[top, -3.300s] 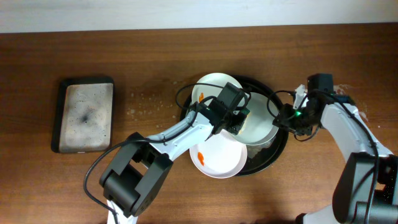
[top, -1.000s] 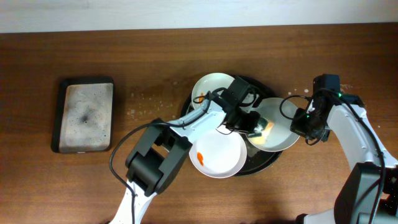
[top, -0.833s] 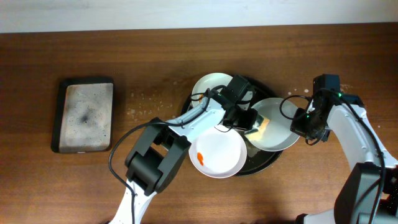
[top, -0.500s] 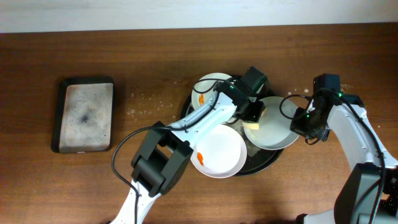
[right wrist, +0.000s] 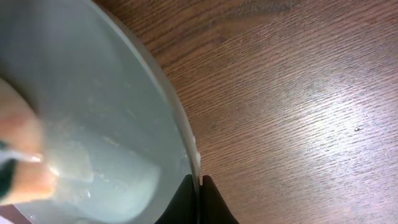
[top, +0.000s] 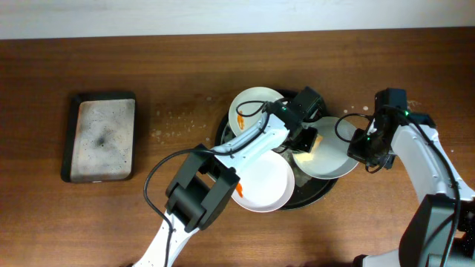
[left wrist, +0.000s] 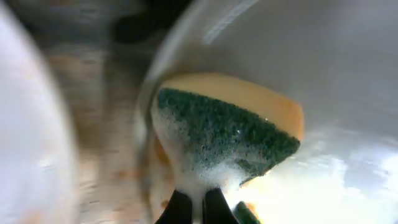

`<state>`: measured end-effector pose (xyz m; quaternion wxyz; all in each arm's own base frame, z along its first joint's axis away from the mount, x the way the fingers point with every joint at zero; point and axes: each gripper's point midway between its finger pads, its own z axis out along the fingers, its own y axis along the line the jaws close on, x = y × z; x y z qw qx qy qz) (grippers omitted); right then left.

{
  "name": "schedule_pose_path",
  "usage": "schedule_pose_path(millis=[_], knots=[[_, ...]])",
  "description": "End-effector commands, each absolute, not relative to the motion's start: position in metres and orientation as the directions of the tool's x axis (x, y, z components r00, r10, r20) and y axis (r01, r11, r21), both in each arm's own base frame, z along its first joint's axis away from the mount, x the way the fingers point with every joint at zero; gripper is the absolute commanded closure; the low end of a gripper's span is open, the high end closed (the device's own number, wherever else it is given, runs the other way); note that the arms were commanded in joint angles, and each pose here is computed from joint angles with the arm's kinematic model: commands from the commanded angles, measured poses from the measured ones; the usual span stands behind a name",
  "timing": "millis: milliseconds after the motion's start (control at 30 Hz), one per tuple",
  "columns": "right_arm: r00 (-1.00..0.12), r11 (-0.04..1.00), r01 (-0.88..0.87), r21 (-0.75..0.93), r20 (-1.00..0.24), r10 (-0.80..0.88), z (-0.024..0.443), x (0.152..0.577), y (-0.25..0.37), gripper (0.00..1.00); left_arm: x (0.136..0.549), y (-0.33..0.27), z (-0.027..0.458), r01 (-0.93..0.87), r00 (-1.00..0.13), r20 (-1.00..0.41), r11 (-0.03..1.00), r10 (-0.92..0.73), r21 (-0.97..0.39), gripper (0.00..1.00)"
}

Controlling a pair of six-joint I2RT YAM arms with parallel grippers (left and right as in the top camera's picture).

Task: Clean dirty plates on tray and stack at the side
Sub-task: 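Scrub the plate held by the right gripper with the sponge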

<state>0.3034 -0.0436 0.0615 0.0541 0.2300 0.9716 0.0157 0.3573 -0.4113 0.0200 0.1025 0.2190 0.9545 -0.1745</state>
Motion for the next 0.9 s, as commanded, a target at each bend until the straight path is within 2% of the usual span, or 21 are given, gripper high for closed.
schedule_pose_path(millis=[0,67,300,433,533,667,733,800,867], knots=[[-0.88,0.893,0.443,0.072,-0.154,0.449,0.079,0.313,-0.046,0.96,0.369,-0.375,-0.02,0.425,-0.886,-0.242,0.901,0.395,-0.084,1.0],[-0.878,0.894,0.442,0.076,-0.168,0.449,0.083,0.313,-0.046,0.96,0.372,-0.374,-0.014,0.422,-0.885,-0.247,0.904,0.394,-0.067,1.0],[-0.868,0.898,0.435,0.075,-0.232,0.44,0.106,0.31,-0.049,0.96,0.391,-0.386,0.056,0.432,-0.865,-0.311,0.9,0.395,-0.057,1.0],[-0.867,0.9,0.431,0.061,-0.249,0.432,0.115,0.305,-0.051,0.96,0.382,-0.397,0.077,0.457,-0.867,-0.295,0.876,0.401,-0.152,1.0],[-0.863,0.897,0.442,0.011,-0.269,0.428,0.121,0.299,-0.059,0.96,0.39,-0.388,0.098,0.441,-0.872,-0.311,0.884,0.379,-0.159,0.99],[-0.88,0.912,0.397,-0.108,-0.329,0.344,0.134,0.3,-0.056,0.96,0.397,-0.37,0.126,0.457,-0.869,-0.317,0.862,0.38,-0.22,0.99],[-0.901,0.909,0.337,-0.245,-0.363,0.236,0.141,0.301,-0.048,0.96,0.407,-0.357,0.143,0.45,-0.874,-0.33,0.849,0.356,-0.276,0.98],[-0.911,0.91,0.285,-0.302,-0.382,0.158,0.145,0.304,-0.035,0.96,0.409,-0.348,0.148,0.471,-0.874,-0.314,0.808,0.372,-0.354,0.98],[-0.912,0.883,0.261,-0.39,-0.399,0.094,0.154,0.304,-0.034,0.96,0.409,-0.336,0.148,0.479,-0.873,-0.294,0.796,0.389,-0.37,0.98]])
